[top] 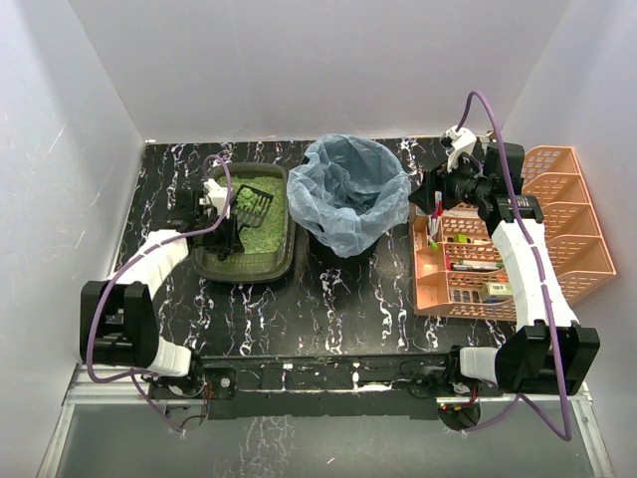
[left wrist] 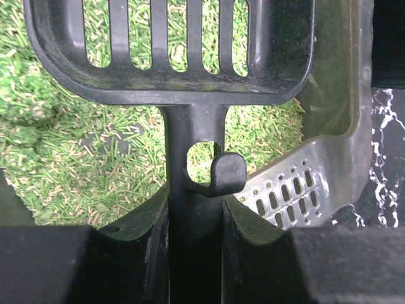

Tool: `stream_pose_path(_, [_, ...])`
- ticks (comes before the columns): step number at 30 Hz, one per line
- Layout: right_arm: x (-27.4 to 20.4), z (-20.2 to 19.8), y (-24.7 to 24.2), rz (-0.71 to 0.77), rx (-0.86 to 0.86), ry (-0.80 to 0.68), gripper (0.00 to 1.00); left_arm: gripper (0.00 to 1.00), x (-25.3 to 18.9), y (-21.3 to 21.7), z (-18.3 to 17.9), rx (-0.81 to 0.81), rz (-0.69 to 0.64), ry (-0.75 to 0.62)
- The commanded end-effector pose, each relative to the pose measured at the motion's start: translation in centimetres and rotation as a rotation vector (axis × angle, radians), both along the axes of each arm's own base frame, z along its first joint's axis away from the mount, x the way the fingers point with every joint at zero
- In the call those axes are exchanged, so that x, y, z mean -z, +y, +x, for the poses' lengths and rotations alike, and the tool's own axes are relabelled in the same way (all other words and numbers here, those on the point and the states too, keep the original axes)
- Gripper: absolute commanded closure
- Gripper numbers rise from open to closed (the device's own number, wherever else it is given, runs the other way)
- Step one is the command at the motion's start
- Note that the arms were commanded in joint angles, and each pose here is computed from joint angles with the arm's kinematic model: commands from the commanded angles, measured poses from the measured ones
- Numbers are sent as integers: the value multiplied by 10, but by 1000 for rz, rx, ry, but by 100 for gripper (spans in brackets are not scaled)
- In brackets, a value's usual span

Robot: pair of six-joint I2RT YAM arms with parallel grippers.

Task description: Clean the litter box

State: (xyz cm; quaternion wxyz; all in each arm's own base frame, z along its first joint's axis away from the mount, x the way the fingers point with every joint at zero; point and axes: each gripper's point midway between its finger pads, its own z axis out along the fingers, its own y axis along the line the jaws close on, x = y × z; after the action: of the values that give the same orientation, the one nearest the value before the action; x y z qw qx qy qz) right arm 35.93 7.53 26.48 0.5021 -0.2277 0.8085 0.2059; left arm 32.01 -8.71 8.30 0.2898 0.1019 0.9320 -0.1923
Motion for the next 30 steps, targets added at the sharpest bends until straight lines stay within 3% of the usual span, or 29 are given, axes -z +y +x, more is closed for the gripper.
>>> stream_pose_path(1, [-27, 7, 2, -13, -22, -113, 29, 100, -19, 15, 4, -44, -19, -23])
stream_pose_path(5, [-28, 7, 3, -9, -27, -115, 29, 100, -20, 15, 4, -39, -64, -3])
stream_pose_path(19, [-25, 6, 2, -12, -22, -111, 29, 100, -20, 17, -9, -29, 10, -44])
stream_pose_path(23, [-27, 6, 3, -9, -24, -112, 29, 100, -20, 11, -15, -5, -56, 8])
stream_pose_path(28, [-27, 6, 2, -16, -18, -116, 29, 100, -24, 11, -20, 17, 42, -67])
stream_pose_path(30, [-27, 6, 2, -12, -23, -114, 29, 100, -31, 17, -15, -5, -11, -43])
